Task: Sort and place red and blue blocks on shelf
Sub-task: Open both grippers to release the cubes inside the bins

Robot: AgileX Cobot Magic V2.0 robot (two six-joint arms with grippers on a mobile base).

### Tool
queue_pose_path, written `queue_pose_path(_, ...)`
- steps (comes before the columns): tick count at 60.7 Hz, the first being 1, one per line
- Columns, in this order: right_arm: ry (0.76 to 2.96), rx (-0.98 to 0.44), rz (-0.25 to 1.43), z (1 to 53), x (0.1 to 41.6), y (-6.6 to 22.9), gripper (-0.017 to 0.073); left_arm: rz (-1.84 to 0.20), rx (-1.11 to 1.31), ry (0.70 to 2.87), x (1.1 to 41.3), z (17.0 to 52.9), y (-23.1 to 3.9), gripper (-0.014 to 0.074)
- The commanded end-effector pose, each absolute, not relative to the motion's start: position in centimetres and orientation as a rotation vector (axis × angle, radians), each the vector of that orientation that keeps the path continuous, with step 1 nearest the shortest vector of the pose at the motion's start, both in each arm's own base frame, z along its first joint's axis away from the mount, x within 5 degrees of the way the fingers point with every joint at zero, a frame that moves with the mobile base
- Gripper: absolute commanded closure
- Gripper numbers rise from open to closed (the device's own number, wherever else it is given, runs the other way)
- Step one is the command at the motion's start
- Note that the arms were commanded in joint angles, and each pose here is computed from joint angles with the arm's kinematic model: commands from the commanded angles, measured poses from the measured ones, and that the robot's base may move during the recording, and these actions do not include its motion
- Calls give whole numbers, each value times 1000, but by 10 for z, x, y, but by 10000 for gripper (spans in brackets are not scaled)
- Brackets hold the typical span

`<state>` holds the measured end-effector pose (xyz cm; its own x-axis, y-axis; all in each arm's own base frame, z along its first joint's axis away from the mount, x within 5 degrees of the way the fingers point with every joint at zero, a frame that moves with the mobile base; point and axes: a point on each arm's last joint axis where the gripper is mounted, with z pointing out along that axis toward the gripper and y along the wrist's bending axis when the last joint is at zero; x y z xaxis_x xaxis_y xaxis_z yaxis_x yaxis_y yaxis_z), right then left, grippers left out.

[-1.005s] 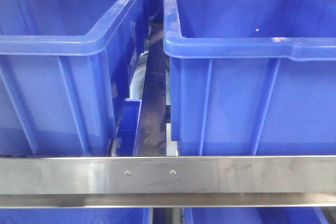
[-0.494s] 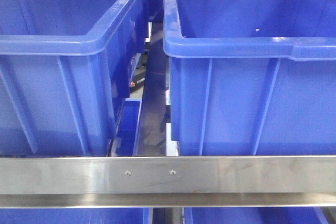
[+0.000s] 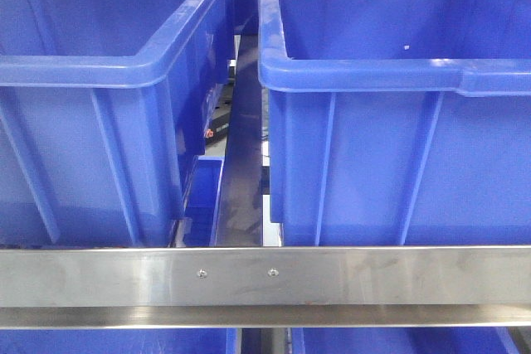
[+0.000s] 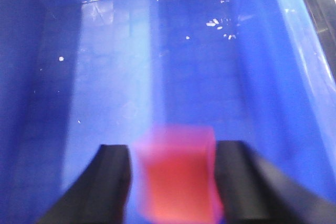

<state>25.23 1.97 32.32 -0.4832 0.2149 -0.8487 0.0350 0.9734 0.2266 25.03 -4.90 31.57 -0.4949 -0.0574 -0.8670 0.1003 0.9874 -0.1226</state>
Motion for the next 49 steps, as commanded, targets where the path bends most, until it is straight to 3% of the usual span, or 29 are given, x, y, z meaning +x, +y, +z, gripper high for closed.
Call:
queue_pose_path(1,1927,145,208,349,254,19,50,-221,41,1942,252,340,-52,104)
queue_pose_path(13,1931,145,207,348,254,19,50,-217,39,1959,251,339,-51,93)
queue_pose_path(18,1931,145,207,348,254,19,56,-216,39,1964,251,338,-51,129)
queue_pose_path(25,1937,145,207,348,254,19,188,-214,36,1976,248,339,-51,316)
queue_pose_path(30,1946,146,207,347,254,19,393,-210,35,1986,246,339,-50,491)
queue_pose_path(34,1954,147,208,346,253,19,529,-211,31,1989,244,341,-49,445)
queue_pose_path(38,1957,149,209,346,253,19,486,-209,30,1995,241,342,-49,462)
queue_pose_path(49,2000,150,207,344,249,19,512,-209,26,1979,231,350,-46,468)
